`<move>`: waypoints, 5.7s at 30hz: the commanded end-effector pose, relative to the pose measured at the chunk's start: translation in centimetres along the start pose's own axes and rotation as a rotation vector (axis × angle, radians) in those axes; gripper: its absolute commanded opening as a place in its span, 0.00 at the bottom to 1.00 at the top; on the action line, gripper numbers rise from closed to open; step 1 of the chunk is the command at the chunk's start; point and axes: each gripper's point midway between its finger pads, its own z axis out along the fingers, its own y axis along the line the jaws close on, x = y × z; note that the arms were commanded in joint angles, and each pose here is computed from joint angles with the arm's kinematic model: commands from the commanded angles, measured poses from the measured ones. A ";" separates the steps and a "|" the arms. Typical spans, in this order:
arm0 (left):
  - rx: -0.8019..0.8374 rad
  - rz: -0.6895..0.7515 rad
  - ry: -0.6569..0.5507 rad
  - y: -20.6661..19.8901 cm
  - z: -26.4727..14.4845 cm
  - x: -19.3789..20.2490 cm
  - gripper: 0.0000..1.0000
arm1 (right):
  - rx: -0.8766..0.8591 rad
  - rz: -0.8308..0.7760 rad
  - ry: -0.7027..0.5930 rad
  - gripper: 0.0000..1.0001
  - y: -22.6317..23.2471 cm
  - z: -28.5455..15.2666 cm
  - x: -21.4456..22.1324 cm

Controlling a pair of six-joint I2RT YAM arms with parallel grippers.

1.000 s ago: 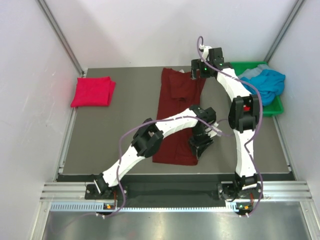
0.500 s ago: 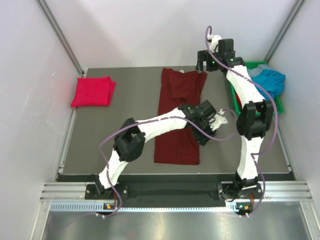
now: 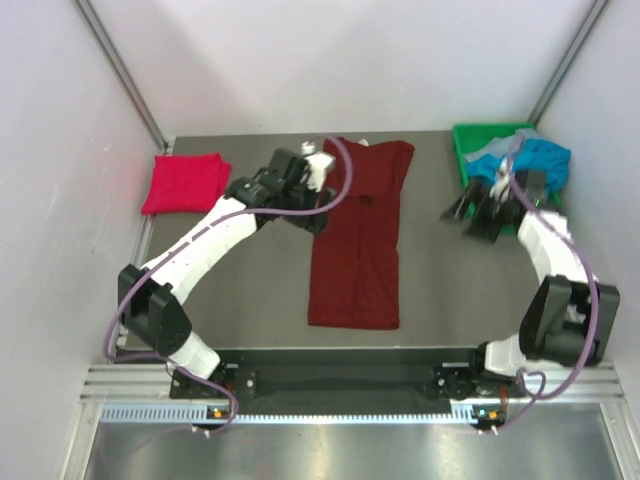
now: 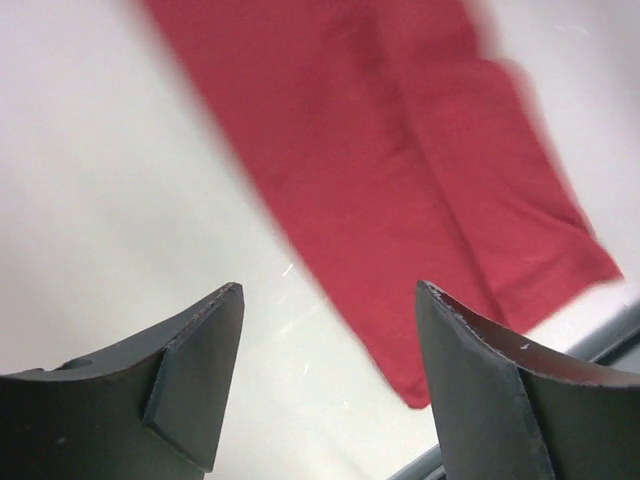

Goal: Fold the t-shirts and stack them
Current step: Fold the tshirt

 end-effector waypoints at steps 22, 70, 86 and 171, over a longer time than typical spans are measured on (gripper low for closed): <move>0.125 -0.907 0.290 0.1 4.6 18.0 0.66 | -0.017 0.206 0.558 0.81 -0.8 0.2 25.0; 0.290 -0.974 0.517 -5.8 6.1 22.1 0.07 | -0.049 0.072 0.746 0.37 2.9 2.7 29.9; 0.321 -0.745 0.337 -4.4 4.7 16.6 0.00 | -0.090 -0.132 0.558 0.00 4.1 1.2 24.9; 0.365 -0.599 0.053 4.6 19.5 1.8 0.49 | -0.299 -0.297 0.299 0.57 16.6 17.8 8.2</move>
